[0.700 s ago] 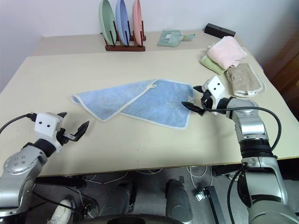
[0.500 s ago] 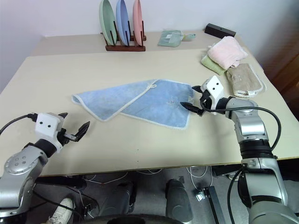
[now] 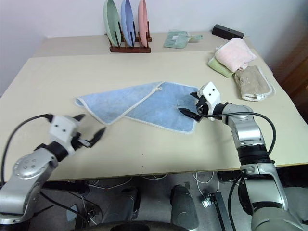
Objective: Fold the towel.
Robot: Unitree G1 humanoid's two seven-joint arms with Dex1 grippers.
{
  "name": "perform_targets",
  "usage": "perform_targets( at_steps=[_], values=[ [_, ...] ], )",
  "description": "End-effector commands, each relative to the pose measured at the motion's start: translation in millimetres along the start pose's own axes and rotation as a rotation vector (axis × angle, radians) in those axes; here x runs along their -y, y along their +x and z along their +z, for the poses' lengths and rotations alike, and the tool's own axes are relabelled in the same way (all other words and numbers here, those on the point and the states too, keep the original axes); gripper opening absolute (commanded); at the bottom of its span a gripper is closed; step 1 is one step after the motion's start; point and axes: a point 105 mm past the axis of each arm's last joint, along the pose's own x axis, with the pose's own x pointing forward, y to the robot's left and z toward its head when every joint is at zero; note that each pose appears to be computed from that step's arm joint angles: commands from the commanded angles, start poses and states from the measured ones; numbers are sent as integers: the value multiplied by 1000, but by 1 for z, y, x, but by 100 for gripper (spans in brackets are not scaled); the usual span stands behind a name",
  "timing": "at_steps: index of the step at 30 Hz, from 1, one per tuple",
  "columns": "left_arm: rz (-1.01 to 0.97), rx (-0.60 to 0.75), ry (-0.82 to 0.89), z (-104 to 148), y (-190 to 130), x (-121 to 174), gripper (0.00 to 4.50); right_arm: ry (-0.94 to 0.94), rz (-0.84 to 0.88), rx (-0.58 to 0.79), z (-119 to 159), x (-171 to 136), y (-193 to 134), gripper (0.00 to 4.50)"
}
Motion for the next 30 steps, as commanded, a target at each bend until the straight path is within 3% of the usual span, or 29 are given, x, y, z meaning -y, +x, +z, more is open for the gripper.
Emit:
perform_targets(
  at_steps=[1,5,9,21,27,30],
  values=[
    [-132,17,158,15,23,30,446,-22,-34,57,11,-4,-7,450],
    [-136,1,239,17,36,27,446,-19,-57,67,7,-14,-12,450],
    [-66,-93,297,2,38,0,446,-15,-72,66,4,-26,-8,450],
    [80,-259,276,-32,39,-46,446,-10,-94,106,11,-26,3,450],
    [107,-240,263,-31,50,-54,446,-19,-75,119,13,-31,10,450],
    [115,-233,264,-30,50,-57,358,-25,-73,126,16,-31,11,450]
  ],
)
